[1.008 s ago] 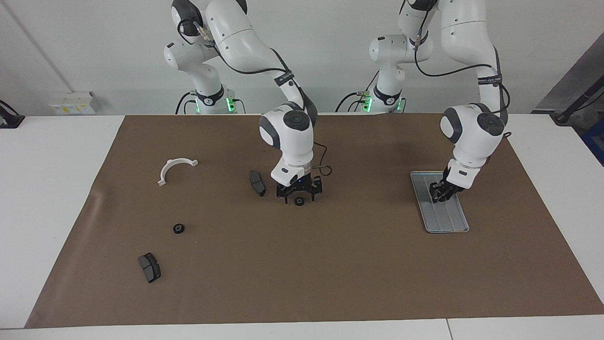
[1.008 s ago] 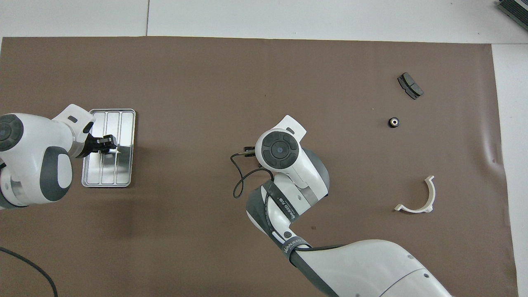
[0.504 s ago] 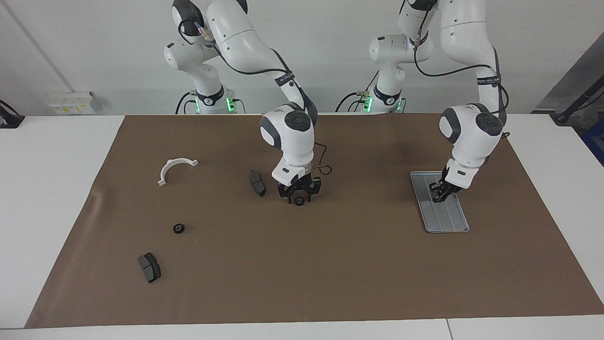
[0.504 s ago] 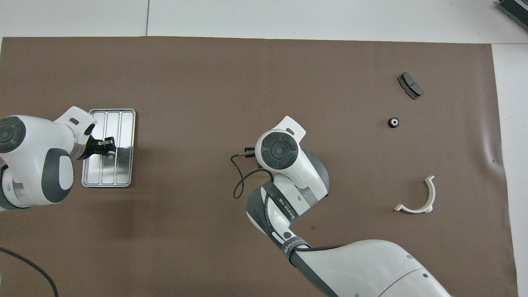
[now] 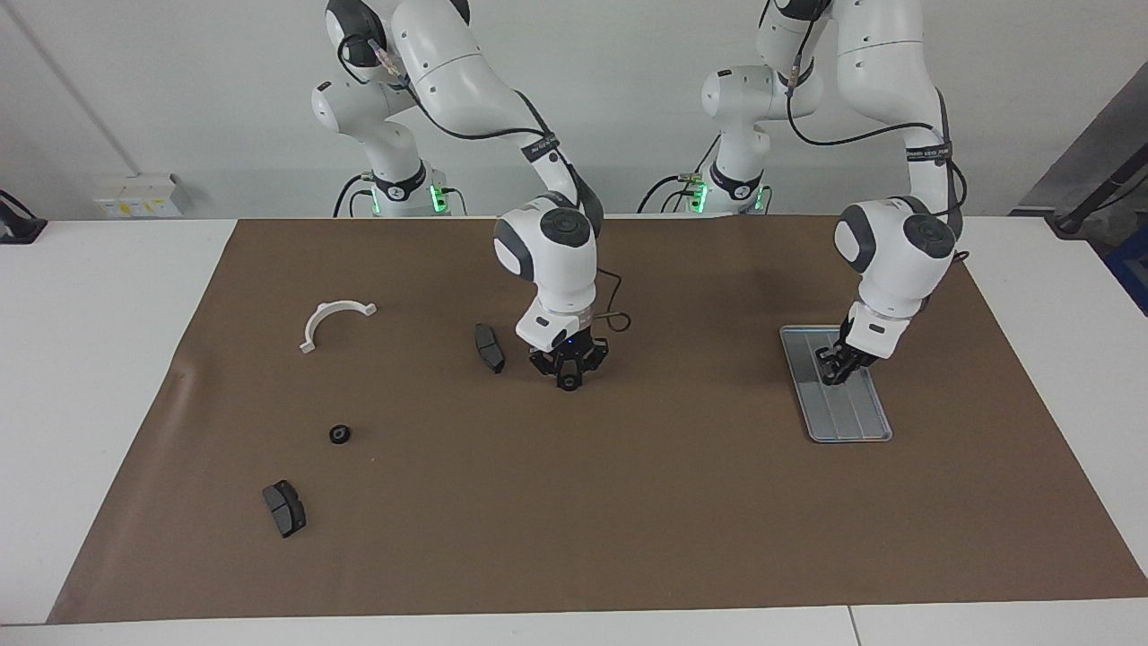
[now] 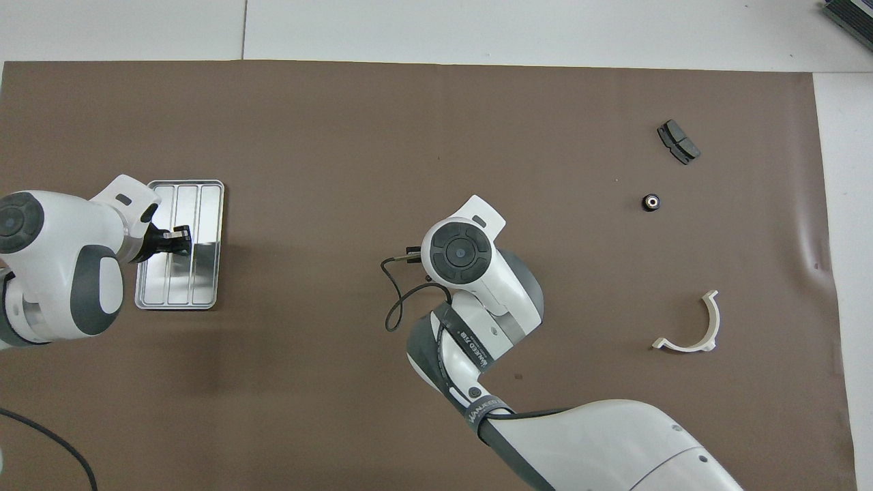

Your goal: Place bearing gear from tray to pile

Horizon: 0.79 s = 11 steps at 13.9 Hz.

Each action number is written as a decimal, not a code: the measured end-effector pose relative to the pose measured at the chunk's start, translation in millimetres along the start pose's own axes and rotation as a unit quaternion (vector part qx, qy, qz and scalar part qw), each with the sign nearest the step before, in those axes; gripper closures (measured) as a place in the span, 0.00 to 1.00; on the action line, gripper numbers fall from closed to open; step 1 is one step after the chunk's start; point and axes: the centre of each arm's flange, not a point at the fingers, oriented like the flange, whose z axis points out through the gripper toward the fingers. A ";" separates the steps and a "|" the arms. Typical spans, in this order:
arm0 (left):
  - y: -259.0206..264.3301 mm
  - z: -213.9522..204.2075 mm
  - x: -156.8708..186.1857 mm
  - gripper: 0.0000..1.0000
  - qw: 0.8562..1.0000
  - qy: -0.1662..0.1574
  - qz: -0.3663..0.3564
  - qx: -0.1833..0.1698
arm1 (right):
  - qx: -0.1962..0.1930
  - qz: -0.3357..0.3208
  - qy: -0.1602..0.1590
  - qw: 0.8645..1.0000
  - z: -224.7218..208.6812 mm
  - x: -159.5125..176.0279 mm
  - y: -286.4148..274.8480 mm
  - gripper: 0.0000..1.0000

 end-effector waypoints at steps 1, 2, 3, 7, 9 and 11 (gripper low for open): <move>7.5 -3.7 2.9 0.75 1.000 0.006 -0.006 -0.002 | 0.000 0.006 0.001 1.000 -4.3 1.7 1.6 0.65; 21.0 -9.1 6.2 0.75 1.000 0.012 -0.011 -0.005 | -0.002 0.013 0.000 1.000 -13.0 5.6 7.3 0.65; 40.8 -15.1 8.4 0.75 1.000 0.019 -0.019 -0.009 | -0.006 0.025 -0.001 1.000 -27.1 13.2 20.5 0.65; 144.4 -33.6 -4.5 0.75 0.998 0.018 -0.048 -0.024 | -0.019 0.042 -0.006 0.999 -89.4 53.6 120.1 0.65; 212.0 -44.5 -27.0 0.75 0.997 0.013 -0.064 -0.033 | -0.026 0.030 -0.011 0.999 -97.1 68.0 184.3 0.65; 281.0 -57.8 -57.5 0.75 0.997 0.010 -0.070 -0.043 | -0.033 0.019 -0.025 0.999 -84.6 71.3 235.1 0.65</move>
